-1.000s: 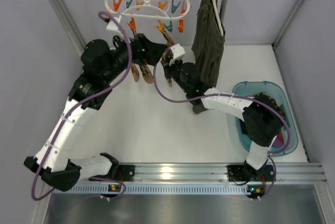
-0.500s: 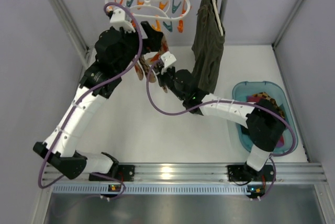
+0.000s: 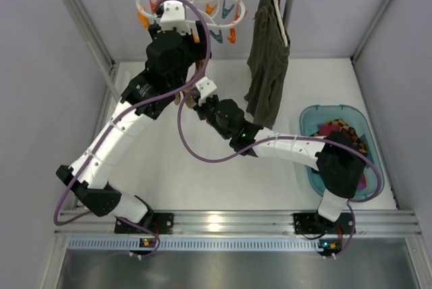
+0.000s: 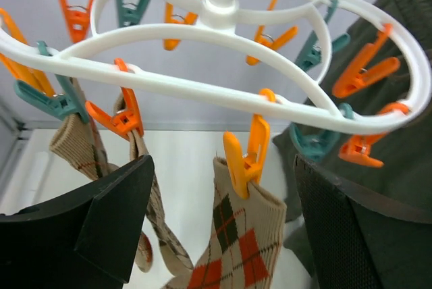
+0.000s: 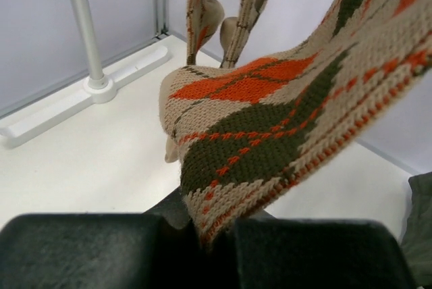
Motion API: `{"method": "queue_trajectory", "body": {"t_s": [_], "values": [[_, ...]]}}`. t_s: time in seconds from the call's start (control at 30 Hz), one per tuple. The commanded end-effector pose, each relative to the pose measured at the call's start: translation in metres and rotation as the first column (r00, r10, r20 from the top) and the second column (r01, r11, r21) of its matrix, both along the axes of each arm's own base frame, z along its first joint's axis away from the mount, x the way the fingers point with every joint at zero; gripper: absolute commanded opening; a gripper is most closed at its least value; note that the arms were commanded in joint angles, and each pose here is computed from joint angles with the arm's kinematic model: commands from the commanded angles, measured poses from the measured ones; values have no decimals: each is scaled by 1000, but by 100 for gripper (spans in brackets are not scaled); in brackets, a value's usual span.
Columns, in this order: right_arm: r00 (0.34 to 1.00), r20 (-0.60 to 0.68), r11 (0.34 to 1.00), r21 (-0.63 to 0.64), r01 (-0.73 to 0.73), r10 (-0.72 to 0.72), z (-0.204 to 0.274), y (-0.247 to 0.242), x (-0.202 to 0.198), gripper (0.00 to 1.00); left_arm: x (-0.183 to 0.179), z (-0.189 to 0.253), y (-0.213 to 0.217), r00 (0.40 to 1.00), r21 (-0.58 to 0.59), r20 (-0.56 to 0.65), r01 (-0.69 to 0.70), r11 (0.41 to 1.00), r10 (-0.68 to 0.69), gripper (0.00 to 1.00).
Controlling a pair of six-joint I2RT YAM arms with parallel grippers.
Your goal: Remove the socks clipped to the hanger
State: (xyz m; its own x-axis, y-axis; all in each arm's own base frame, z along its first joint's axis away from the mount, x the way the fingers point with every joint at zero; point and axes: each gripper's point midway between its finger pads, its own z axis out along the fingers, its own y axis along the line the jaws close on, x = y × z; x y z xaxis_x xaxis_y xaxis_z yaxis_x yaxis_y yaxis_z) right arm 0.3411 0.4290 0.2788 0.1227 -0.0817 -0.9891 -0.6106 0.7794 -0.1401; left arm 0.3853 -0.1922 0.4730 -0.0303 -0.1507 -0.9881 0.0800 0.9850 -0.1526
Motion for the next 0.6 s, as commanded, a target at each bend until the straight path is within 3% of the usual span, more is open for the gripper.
{"method": "queue_trajectory", "body": {"t_s": [0.0,0.4,0.47,0.5,0.57], "values": [[999,46,1000,24,6,-7,27,8,-4,0,8,9,14,995,83,24,-102,991,100,88],[997,66,1000,3,-28,28,26,18,-16,0,32,6,8,988,180,27,-155,971,152,82],[997,68,999,6,-33,33,27,18,-18,0,34,4,7,987,187,24,-158,970,157,76],[997,68,999,6,-33,33,27,17,-18,0,34,5,7,987,185,26,-160,970,158,63],[997,67,1000,1,-31,31,25,16,-18,0,36,4,7,986,187,24,-166,968,164,52]]}}
